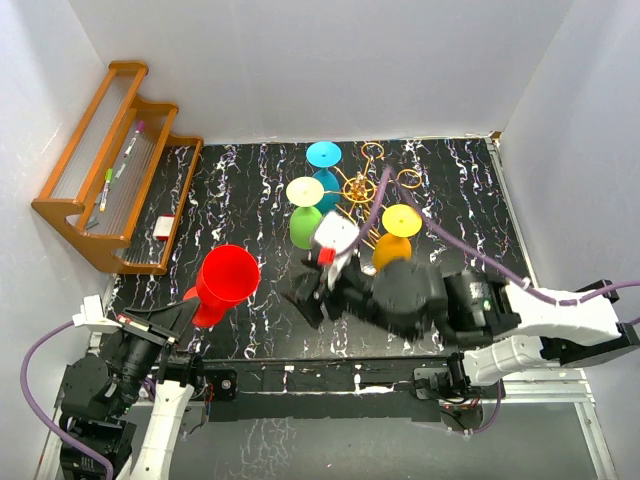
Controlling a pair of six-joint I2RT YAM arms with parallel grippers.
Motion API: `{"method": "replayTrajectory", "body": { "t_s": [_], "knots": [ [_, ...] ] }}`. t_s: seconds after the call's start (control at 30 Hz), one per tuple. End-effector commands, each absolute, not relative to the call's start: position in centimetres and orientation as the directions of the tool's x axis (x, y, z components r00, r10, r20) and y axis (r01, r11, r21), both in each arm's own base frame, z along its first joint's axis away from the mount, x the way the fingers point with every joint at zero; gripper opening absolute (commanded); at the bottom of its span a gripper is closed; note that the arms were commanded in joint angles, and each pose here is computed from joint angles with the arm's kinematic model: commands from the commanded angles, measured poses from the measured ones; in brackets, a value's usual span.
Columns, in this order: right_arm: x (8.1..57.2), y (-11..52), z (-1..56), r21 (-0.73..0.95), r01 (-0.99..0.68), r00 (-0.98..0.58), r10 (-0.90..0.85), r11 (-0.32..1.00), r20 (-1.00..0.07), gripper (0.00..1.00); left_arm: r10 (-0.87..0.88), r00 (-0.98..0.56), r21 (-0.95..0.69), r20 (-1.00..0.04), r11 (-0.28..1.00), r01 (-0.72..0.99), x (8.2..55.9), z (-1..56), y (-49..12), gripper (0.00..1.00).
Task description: Take the wine glass off the wine glass rack
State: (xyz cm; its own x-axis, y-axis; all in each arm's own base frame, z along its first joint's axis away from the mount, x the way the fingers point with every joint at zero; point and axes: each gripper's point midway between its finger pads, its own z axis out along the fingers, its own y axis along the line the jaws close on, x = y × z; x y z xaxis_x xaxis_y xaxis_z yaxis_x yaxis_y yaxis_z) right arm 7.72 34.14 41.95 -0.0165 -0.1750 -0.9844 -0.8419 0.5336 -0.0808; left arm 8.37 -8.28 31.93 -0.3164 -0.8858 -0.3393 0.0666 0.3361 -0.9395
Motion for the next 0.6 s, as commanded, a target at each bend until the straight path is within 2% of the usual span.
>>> {"method": "replayTrajectory", "body": {
  "t_s": [0.0,0.27,0.47,0.57],
  "knots": [
    [8.4,35.0,45.2,0.167,-0.882,-0.235,-0.105,0.441,-0.966,0.62,-0.867,-0.291,-0.915,-0.404,0.388,0.114,7.8,32.8,-7.9,0.00],
    [12.6,37.8,47.1,0.267,-0.899,-0.322,-0.113,0.347,-0.940,0.60,-0.861,-0.270,-0.903,-0.430,0.414,0.119,7.4,33.0,-7.5,0.00],
    [11.0,38.9,47.8,0.295,-0.930,-0.328,-0.136,0.219,-0.935,0.58,-0.853,-0.271,-0.895,-0.446,0.430,0.120,7.9,33.2,-7.5,0.00],
    [10.6,39.0,47.4,0.304,-0.931,-0.336,-0.148,0.200,-0.930,0.56,-0.849,-0.271,-0.891,-0.454,0.439,0.120,8.0,33.3,-7.6,0.00]
  ]
}}
